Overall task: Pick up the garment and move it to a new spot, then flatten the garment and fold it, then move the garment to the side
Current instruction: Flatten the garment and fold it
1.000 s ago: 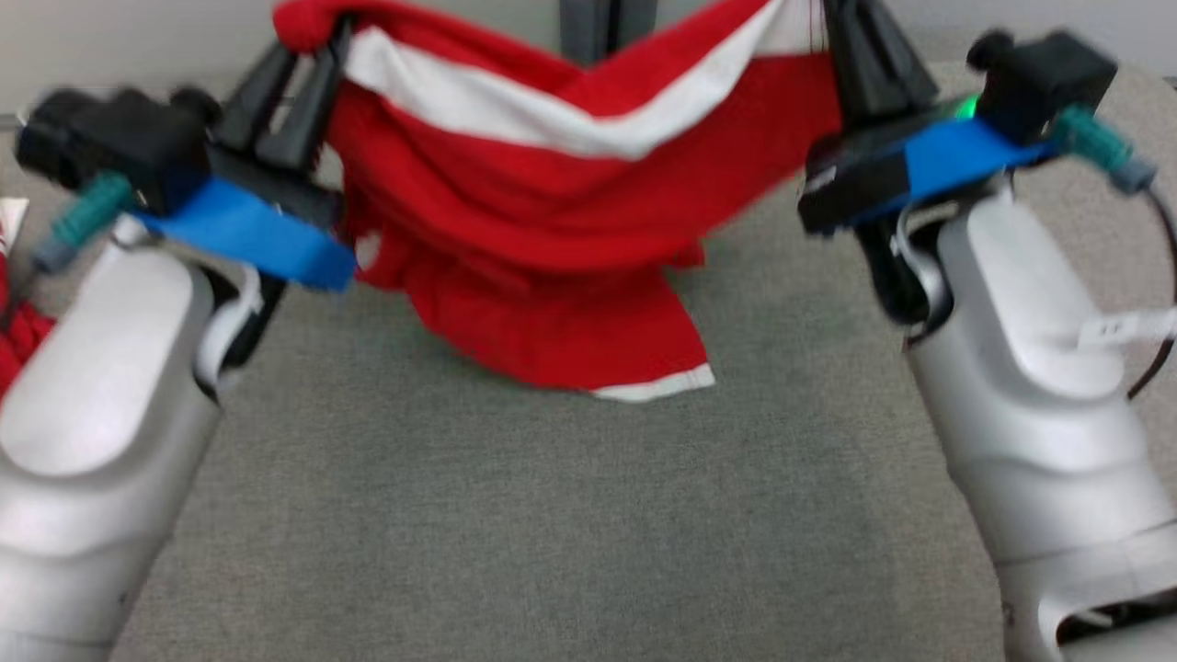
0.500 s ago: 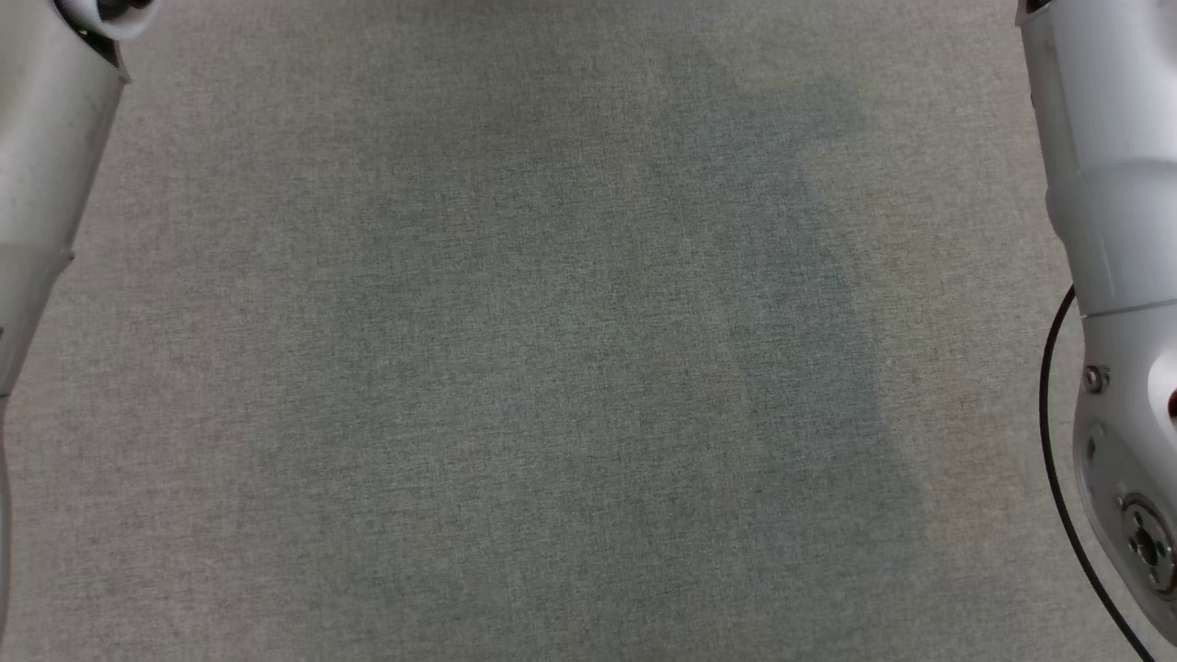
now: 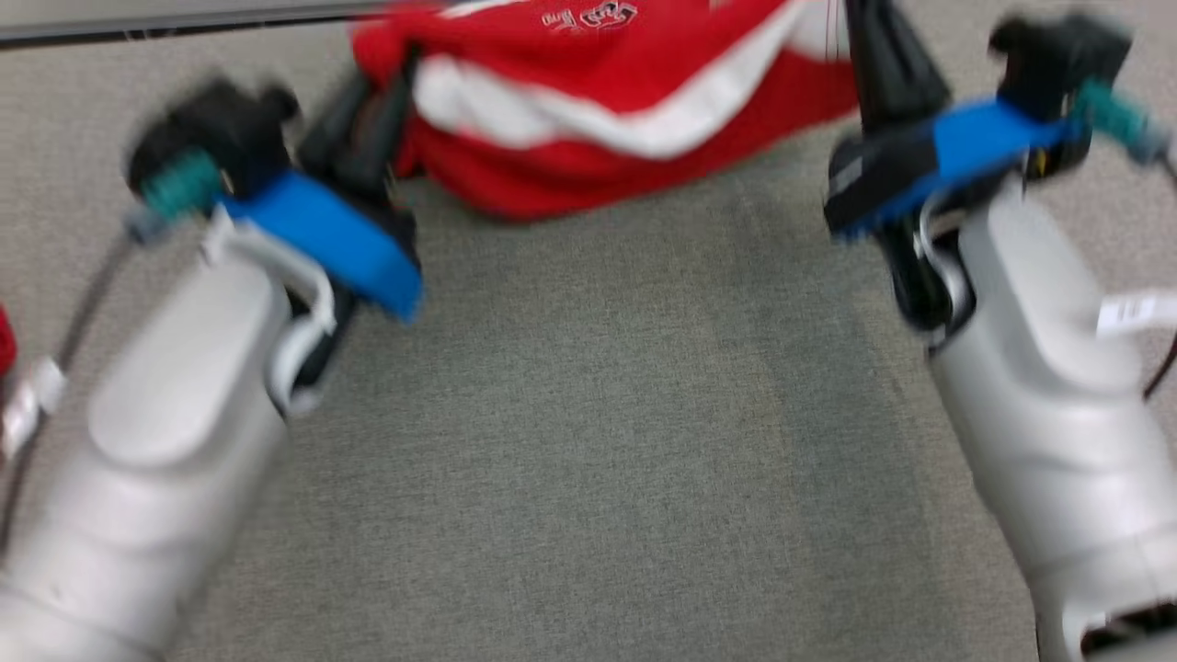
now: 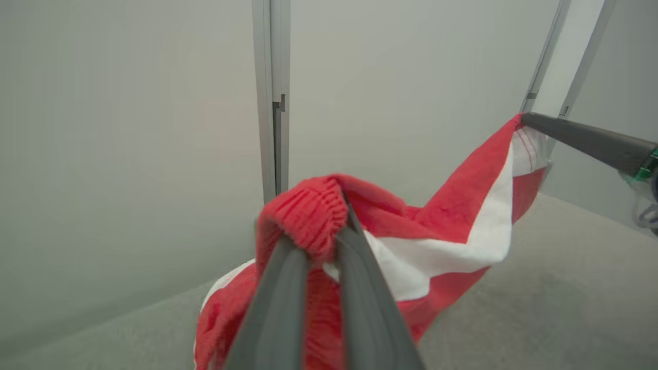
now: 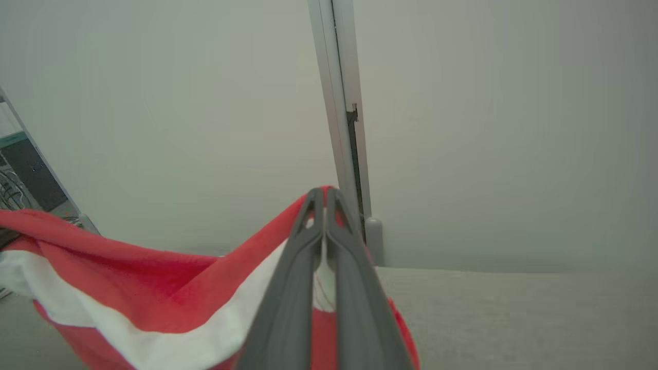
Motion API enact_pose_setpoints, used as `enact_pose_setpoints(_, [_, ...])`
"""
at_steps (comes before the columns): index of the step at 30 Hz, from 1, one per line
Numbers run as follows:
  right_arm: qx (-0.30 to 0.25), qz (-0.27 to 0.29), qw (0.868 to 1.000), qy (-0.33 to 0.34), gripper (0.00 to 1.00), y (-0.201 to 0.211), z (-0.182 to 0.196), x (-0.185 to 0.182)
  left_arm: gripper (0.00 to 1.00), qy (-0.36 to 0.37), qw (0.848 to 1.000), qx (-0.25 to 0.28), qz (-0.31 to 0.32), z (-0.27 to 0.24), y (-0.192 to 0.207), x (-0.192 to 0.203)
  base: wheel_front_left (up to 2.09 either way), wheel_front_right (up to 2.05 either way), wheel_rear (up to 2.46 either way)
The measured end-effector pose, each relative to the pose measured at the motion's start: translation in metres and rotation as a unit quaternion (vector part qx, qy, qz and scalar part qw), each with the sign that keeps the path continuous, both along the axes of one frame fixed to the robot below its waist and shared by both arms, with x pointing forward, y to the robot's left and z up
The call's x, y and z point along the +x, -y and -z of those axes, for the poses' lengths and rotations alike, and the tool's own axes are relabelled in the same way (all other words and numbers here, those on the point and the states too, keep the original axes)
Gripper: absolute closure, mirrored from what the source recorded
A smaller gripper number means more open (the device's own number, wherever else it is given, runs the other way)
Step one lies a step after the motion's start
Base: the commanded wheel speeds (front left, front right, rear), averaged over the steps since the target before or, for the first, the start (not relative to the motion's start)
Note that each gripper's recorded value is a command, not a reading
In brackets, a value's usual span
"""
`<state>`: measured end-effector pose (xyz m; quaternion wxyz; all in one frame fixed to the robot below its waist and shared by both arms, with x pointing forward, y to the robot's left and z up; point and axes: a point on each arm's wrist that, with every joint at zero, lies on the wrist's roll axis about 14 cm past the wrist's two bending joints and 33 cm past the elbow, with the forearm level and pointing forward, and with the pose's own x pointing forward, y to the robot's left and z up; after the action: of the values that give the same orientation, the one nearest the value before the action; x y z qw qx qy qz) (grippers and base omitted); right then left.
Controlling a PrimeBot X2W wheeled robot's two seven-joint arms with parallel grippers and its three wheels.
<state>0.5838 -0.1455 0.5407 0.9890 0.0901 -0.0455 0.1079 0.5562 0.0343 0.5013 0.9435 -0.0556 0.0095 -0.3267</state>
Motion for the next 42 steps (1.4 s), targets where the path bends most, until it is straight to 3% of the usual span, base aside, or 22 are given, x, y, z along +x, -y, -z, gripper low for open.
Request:
enact_pose_setpoints(13, [0.057,0.014,0.994,-0.097,1.00,0.023,0.076,-0.146,1.00,-0.105,0.993,-0.013,-0.059,0.065,-0.034,-0.135,0.00,0.00,0.00])
enact_pose_setpoints(24, [0.104,0.046,0.981,-0.160,1.00,0.037,0.106,-0.244,1.00,-0.136,0.988,-0.004,-0.066,0.080,-0.047,-0.202,0.00,0.00,0.00])
enact_pose_setpoints(32, [0.098,0.059,0.979,-0.167,1.00,0.041,0.099,-0.262,1.00,-0.162,0.984,-0.015,-0.071,0.085,-0.048,-0.220,0.00,0.00,0.00])
enact_pose_setpoints(42, [0.081,0.062,0.987,-0.125,1.00,0.047,0.072,-0.227,1.00,-0.163,0.985,-0.017,-0.056,0.082,-0.040,-0.220,0.00,0.00,0.00])
